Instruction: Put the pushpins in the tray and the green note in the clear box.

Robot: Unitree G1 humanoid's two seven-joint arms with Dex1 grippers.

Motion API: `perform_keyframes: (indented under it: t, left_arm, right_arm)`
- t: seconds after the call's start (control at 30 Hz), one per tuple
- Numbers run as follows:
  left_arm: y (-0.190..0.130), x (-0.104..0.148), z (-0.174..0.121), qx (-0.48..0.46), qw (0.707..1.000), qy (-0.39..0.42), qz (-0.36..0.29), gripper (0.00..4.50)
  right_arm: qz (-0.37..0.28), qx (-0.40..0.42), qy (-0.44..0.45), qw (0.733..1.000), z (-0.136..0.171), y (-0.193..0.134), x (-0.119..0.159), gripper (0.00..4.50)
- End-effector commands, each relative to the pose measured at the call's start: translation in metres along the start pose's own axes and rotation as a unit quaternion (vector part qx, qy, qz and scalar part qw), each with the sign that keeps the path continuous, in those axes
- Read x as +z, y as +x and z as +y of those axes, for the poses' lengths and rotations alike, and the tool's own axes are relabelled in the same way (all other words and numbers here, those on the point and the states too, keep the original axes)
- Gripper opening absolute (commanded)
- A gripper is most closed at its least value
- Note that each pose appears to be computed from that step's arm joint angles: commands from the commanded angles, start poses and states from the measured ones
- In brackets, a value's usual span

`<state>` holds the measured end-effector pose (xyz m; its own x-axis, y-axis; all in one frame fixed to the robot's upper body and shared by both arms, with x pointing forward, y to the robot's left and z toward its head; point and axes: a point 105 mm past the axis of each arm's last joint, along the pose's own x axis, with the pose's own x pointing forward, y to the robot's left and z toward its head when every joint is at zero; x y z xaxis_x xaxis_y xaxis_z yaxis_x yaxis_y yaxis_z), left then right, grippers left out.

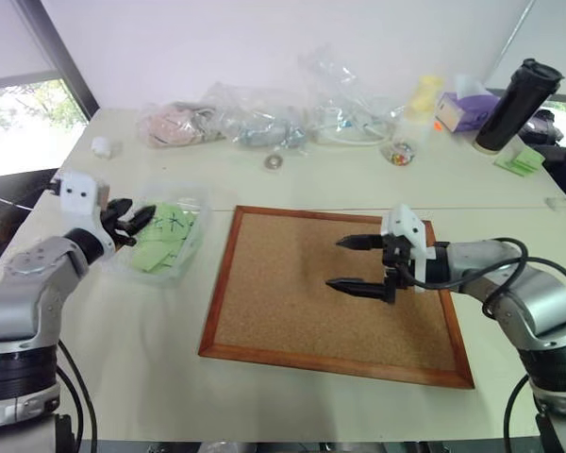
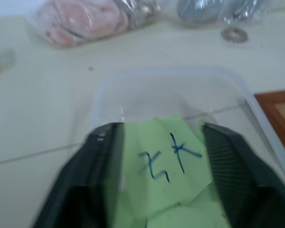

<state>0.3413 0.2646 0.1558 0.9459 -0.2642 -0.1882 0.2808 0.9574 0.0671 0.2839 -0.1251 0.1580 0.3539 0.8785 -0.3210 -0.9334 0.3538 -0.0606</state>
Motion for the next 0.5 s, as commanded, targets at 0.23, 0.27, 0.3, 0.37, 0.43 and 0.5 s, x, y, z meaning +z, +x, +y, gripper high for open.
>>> perform_keyframes:
  t: [0.23, 0.27, 0.3, 0.37, 0.43, 0.5]
  left_arm:
    - [-0.031, 0.044, -0.062, -0.203, 0.977, 0.02, -0.069, 4.48]
    - [-0.035, 0.048, -0.069, -0.226, 0.971, 0.015, -0.078, 4.48]
    - [-0.037, 0.049, -0.074, -0.24, 0.967, 0.01, -0.08, 4.48]
    - [-0.04, 0.045, -0.09, -0.28, 0.958, 0.03, -0.059, 4.48]
    - [-0.043, 0.041, -0.106, -0.321, 0.945, 0.038, -0.042, 4.48]
    - [-0.046, 0.032, -0.128, -0.372, 0.926, 0.051, -0.024, 4.48]
  right_arm:
    - [0.013, -0.048, -0.011, 0.999, -0.011, -0.024, -0.002, 4.5]
    - [0.015, -0.053, -0.007, 0.998, -0.011, -0.029, -0.003, 4.5]
    - [0.017, -0.056, -0.005, 0.998, -0.011, -0.032, -0.004, 4.5]
    - [0.025, -0.067, 0.001, 0.997, -0.009, -0.041, -0.008, 4.5]
    - [0.031, -0.08, 0.006, 0.996, -0.009, -0.049, -0.011, 4.5]
    - [0.038, -0.097, 0.015, 0.994, -0.008, -0.059, -0.015, 4.5]
